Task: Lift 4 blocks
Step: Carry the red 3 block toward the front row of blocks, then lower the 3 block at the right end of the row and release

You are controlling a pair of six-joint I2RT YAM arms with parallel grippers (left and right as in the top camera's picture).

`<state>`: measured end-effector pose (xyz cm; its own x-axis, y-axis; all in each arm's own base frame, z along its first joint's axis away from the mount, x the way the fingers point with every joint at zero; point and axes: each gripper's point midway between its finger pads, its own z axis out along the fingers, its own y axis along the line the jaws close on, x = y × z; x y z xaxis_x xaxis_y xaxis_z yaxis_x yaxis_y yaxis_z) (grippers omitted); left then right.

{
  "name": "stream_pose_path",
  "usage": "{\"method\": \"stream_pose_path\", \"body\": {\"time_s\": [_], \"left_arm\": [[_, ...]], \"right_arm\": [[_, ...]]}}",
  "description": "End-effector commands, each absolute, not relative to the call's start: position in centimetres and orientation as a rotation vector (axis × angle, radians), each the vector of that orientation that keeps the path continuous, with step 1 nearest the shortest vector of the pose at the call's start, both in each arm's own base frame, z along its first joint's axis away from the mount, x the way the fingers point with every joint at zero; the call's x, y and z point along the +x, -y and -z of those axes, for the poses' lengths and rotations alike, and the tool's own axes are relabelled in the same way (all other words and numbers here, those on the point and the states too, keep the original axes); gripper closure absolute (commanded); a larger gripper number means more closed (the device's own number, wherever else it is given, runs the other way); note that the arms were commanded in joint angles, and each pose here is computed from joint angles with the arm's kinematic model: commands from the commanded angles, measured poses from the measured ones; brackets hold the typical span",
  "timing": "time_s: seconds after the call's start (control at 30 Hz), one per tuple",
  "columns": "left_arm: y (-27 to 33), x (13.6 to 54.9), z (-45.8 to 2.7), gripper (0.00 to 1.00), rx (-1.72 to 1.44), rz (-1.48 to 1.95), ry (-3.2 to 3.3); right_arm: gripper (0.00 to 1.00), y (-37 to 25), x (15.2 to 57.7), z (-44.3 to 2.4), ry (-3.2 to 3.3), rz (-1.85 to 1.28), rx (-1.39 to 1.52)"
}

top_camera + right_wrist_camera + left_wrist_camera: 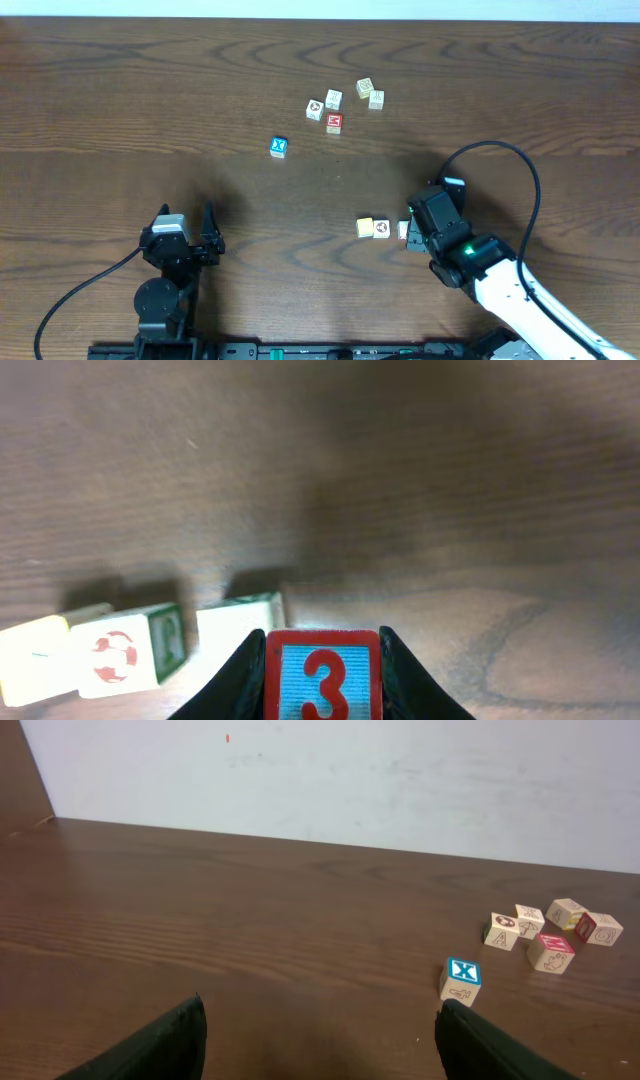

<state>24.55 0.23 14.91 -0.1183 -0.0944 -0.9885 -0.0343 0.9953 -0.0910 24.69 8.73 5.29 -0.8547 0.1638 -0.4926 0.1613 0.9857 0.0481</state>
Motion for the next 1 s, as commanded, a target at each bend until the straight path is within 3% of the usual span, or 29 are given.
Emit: {"method": "stream_pose_path", "body": {"time_s": [0.0,0.53,0.97], "left_arm": [[-0.5,24.4,-13.1,0.26,-0.121,0.043,-1.747],[-0.5,24.4,-13.1,0.27,-0.121,0.043,-1.747],[-0.5,24.4,-13.1,0.26,-0.121,0.043,-1.747]], "right_arm": [[0.91,-8.7,24.3,-4.3,-2.639,0.014,0.246],[0.93,-9.0,24.7,-0.2,-2.728,0.093,0.203],[0.96,-10.9,25.0,0.0,-2.749,-0.022,0.094]]}}
